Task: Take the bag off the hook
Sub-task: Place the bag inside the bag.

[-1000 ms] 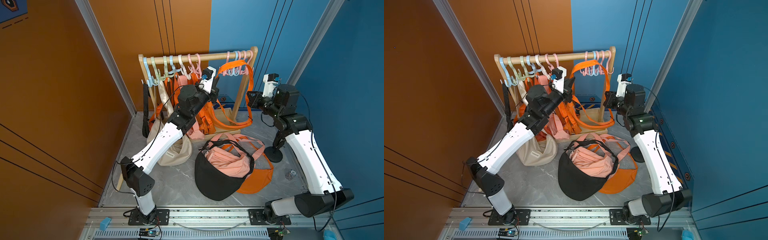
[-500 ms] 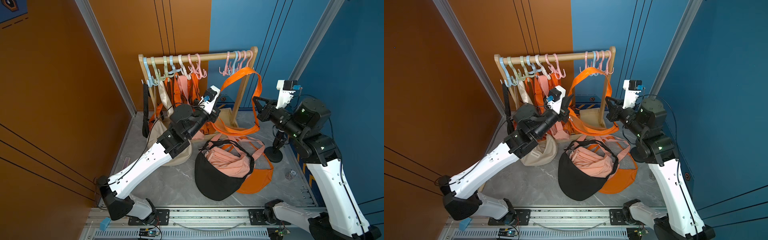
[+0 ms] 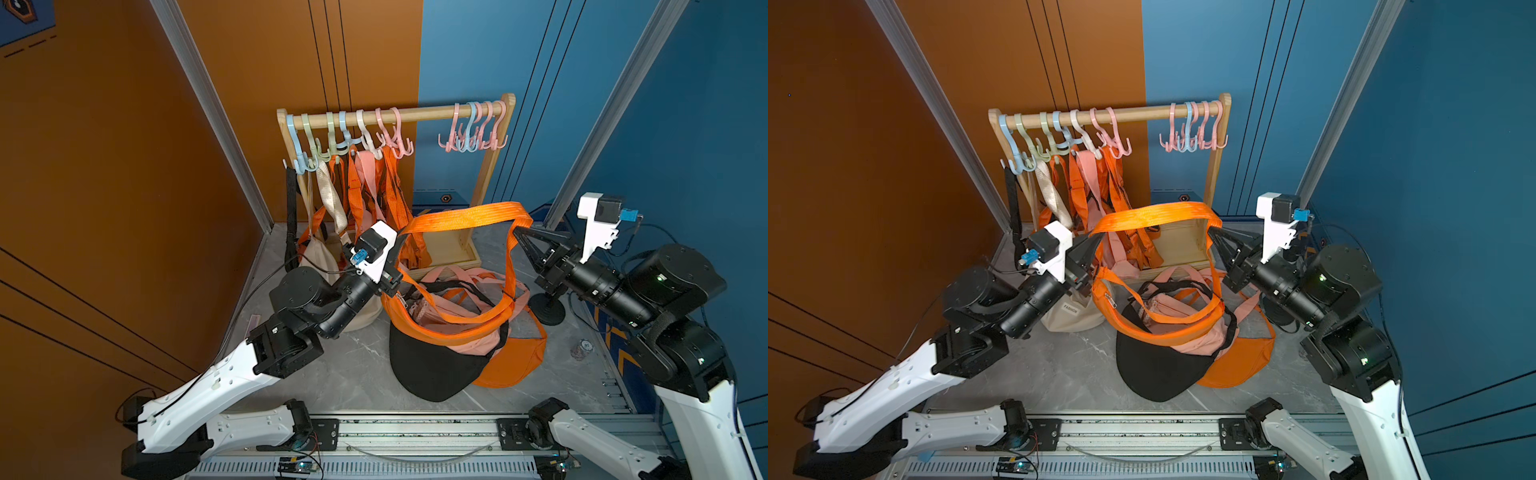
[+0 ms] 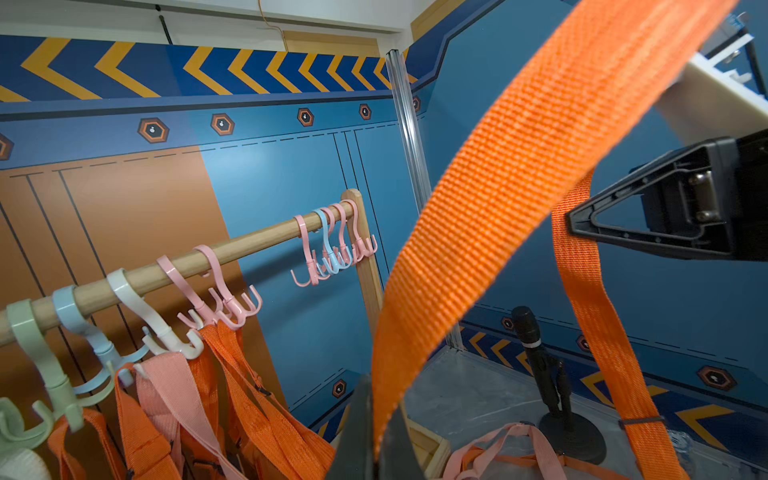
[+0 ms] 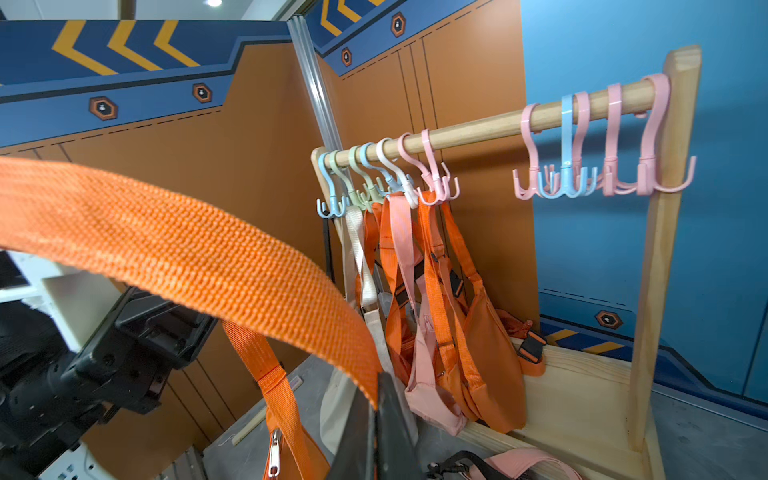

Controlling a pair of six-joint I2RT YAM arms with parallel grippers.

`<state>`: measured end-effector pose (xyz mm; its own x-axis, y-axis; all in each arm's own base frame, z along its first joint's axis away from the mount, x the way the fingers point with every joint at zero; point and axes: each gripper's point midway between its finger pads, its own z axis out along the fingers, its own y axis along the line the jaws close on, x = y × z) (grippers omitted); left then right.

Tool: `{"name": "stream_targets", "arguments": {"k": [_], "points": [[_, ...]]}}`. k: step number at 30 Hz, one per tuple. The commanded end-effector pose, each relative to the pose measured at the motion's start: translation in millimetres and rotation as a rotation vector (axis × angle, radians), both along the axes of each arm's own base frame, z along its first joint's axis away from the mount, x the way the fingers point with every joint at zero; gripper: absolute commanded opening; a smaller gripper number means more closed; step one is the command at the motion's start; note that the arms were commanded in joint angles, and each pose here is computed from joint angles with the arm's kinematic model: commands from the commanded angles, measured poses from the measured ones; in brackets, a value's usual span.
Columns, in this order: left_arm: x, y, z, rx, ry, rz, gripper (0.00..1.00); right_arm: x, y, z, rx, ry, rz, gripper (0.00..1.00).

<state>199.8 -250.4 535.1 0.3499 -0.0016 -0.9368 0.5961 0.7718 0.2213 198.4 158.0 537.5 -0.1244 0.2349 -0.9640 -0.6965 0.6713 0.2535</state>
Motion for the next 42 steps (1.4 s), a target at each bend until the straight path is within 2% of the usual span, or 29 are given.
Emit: {"name": "stream_targets", "arguments": {"k": [1, 8, 12, 20, 23, 27, 29, 32, 37, 38, 42], "points": [[-20, 14, -14, 0.033, 0.015, -0.021, 0.0, -16, 8, -16, -0.034, 0.01, 0.077, 0.0], [-56, 44, -46, 0.036, 0.102, -0.105, 0.0, -40, 6, -41, -0.004, 0.03, 0.126, 0.0], [-64, 57, -71, 0.101, 0.161, -0.109, 0.0, -63, 12, -51, 0.017, 0.005, 0.236, 0.0], [-74, 67, -93, 0.128, 0.177, -0.132, 0.0, -79, 5, -62, 0.039, -0.016, 0.242, 0.0], [-61, 69, -100, 0.148, 0.197, -0.041, 0.0, -65, 3, -77, 0.015, 0.035, 0.184, 0.0], [-37, 69, -117, 0.178, 0.224, 0.134, 0.0, -30, 4, -122, -0.026, 0.137, 0.083, 0.0], [-29, 60, -139, 0.207, 0.235, 0.171, 0.0, -14, 2, -143, -0.044, 0.181, 0.022, 0.0], [-16, 53, -159, 0.192, 0.272, 0.218, 0.0, 4, -4, -165, -0.057, 0.212, -0.064, 0.0], [15, 45, -194, 0.165, 0.407, 0.238, 0.0, 28, -10, -193, -0.098, 0.263, -0.166, 0.0], [22, 42, -192, 0.127, 0.416, 0.236, 0.0, 33, -12, -197, -0.106, 0.272, -0.19, 0.0], [43, 32, -205, 0.113, 0.46, 0.238, 0.0, 46, -17, -211, -0.13, 0.296, -0.254, 0.0]]}}
